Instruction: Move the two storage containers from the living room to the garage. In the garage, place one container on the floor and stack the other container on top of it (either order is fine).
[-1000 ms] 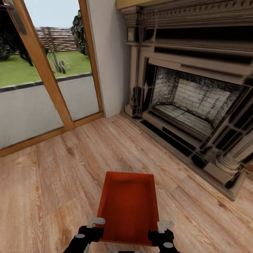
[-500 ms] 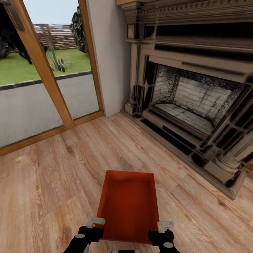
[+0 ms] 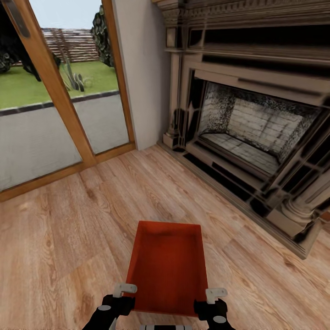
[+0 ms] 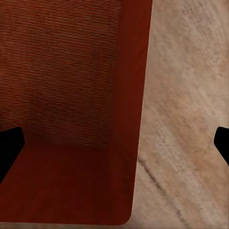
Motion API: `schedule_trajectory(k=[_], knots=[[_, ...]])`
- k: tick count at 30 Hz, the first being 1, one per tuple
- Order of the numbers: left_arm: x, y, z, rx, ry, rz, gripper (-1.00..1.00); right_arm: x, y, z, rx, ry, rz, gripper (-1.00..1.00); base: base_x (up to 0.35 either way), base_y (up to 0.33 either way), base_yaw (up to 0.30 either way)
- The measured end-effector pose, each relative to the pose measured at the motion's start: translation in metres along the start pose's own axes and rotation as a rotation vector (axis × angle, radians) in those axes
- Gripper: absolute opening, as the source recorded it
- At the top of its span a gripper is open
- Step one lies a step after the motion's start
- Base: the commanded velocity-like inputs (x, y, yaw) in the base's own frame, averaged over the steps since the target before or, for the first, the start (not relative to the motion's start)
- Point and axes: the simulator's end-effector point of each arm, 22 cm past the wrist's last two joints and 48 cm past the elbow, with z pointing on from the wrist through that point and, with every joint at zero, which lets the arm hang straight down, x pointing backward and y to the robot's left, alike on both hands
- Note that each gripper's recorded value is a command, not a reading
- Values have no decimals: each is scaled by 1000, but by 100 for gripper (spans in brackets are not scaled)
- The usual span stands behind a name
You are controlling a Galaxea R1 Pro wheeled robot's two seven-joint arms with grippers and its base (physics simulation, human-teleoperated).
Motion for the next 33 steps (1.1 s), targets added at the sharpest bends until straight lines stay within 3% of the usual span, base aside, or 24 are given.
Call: schedule_trajectory(k=[26, 33], knots=[[1, -1, 2, 2, 3, -4, 100, 7, 0, 2, 1, 15, -1, 100, 0, 0, -8], [0, -2, 2, 4, 1, -4, 100, 6, -8, 1, 50, 14, 4, 100, 0, 0, -149]])
